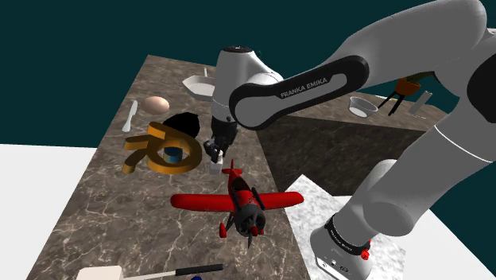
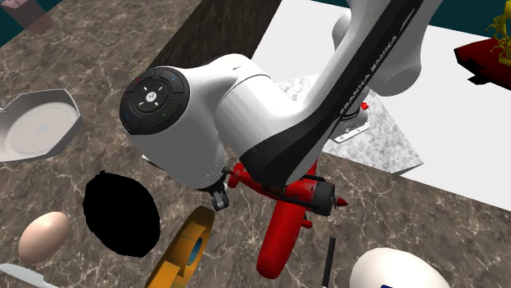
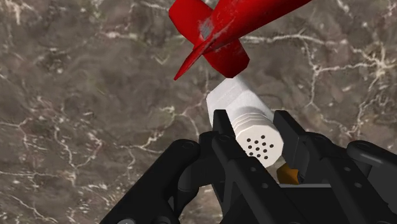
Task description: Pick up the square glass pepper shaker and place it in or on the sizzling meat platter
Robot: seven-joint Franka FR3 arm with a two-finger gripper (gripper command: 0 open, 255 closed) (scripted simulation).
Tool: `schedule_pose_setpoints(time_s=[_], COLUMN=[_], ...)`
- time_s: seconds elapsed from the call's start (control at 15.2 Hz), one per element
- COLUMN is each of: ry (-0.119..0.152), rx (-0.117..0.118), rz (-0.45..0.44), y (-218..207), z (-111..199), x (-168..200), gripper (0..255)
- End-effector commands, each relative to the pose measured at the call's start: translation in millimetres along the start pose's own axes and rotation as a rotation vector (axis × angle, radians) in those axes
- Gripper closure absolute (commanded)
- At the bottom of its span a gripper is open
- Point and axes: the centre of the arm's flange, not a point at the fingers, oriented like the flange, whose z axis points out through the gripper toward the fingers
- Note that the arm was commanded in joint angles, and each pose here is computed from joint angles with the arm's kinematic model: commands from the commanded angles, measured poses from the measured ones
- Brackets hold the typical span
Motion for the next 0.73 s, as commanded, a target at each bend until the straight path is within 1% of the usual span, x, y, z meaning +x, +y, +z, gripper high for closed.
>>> schedule_pose_setpoints(time_s=[0.0,0.13,0.66], ry=[0.000,0.000,0.000], rx=[0.000,0.000,0.000], rz=[0.000,0.000,0.000], y=[0,0,1], z=[0,0,-42], x=[0,0,-1], gripper=[255,255,255])
